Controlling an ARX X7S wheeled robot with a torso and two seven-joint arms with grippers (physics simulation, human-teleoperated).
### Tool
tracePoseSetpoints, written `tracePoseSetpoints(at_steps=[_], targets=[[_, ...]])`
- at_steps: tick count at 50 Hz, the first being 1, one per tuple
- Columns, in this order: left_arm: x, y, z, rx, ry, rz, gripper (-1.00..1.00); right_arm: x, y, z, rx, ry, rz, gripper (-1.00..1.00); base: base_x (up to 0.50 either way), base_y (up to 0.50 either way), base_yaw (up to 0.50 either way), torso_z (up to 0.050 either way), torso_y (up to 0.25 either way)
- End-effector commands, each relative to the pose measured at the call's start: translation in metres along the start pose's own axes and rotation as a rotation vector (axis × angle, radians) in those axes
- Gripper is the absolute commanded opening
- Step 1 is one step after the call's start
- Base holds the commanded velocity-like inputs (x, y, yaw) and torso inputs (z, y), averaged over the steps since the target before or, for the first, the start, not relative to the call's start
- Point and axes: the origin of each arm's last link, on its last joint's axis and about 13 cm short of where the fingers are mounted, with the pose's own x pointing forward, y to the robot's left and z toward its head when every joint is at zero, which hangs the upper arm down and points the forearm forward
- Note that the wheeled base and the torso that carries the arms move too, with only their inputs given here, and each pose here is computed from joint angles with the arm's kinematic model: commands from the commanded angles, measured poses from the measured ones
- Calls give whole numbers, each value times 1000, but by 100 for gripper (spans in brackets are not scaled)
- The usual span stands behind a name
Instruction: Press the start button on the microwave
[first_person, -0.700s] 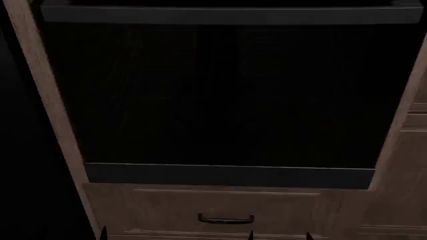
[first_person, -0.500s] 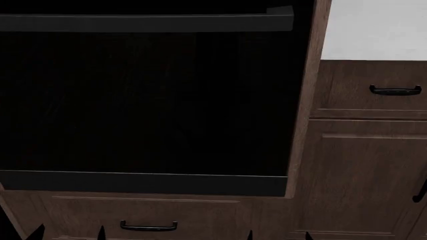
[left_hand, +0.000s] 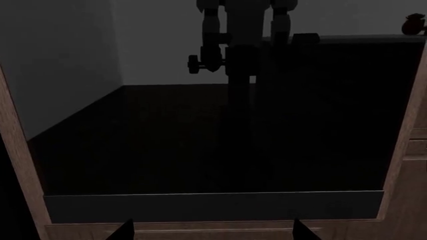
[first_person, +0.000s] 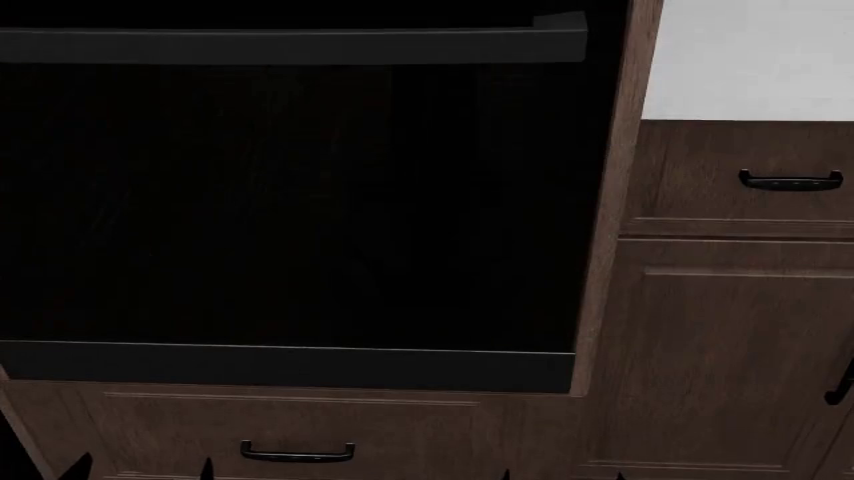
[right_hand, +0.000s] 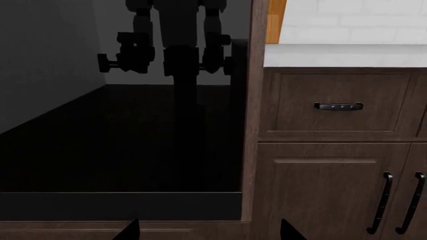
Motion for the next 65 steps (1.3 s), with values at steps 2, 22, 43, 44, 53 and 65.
tracePoseSetpoints(at_steps=[2,22,43,44,53,65], targets=[[1,4,21,-21,4,1,100,3,-2,26,30,-77,-8,100,0,0,0,0,0],[5,11,50,8,12,39,100,8,-1,53,45,-134,36,100,0,0,0,0,0],[5,11,43,7,25,28,100,9,0,52,83,-133,50,100,248,0,0,0,0],[5,11,43,7,25,28,100,9,0,51,85,-133,51,100,266,0,0,0,0],[4,10,39,5,31,31,100,9,-1,49,93,-131,46,100,269,0,0,0,0],[3,11,39,7,31,41,100,9,-2,48,98,-134,44,100,268,0,0,0,0]])
